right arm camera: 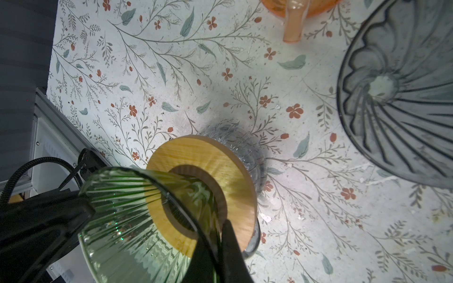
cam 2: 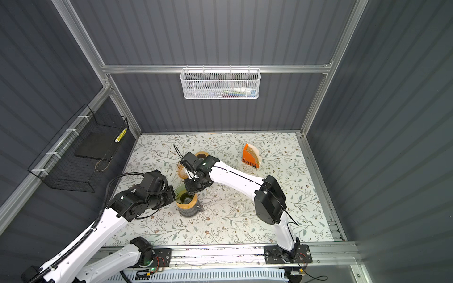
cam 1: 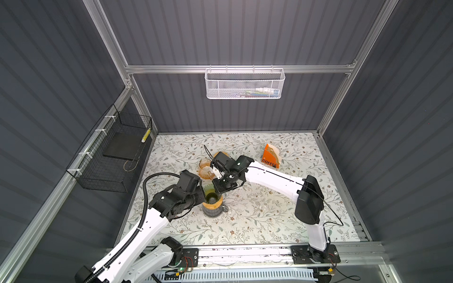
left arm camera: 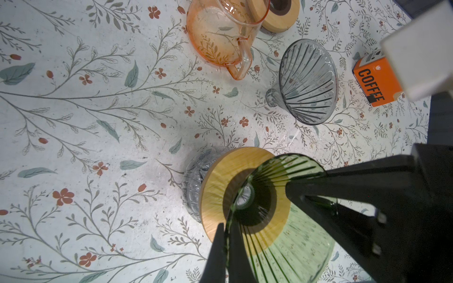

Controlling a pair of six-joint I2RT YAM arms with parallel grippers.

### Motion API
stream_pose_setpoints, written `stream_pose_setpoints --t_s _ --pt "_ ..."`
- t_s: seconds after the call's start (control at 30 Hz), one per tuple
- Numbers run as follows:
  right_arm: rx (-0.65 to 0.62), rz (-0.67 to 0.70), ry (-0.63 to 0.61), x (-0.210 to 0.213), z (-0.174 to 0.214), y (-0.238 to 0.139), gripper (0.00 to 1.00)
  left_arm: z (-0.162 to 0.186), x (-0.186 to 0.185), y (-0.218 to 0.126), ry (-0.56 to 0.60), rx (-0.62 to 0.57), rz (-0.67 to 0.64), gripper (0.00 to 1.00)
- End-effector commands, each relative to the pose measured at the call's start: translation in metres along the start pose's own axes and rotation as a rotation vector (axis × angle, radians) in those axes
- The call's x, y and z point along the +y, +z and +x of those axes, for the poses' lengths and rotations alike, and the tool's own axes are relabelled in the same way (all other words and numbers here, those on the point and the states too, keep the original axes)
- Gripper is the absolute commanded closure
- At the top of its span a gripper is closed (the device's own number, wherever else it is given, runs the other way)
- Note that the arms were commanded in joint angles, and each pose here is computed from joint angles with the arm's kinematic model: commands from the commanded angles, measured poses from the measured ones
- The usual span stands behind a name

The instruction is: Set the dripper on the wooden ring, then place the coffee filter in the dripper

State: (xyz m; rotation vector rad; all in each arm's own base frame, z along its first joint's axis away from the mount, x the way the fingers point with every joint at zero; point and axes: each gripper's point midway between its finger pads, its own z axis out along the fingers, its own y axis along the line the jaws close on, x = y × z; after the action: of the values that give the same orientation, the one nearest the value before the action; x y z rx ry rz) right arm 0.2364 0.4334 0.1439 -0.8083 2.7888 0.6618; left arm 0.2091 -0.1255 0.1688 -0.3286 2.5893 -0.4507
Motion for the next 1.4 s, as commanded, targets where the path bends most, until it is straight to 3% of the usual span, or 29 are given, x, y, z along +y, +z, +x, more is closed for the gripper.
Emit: stream_pose_setpoints --t_s 0.0,1.37 --pt "0.039 0.05 -0.014 -0.007 0.01 0.023 1.0 0.027 0.018 0.009 -0.002 0.113 -0.065 1.0" --pt "0.059 0.1 -0.002 -0.026 0.028 0.039 1.0 0.044 0.023 0.023 -0.034 0.164 -0.056 1.0"
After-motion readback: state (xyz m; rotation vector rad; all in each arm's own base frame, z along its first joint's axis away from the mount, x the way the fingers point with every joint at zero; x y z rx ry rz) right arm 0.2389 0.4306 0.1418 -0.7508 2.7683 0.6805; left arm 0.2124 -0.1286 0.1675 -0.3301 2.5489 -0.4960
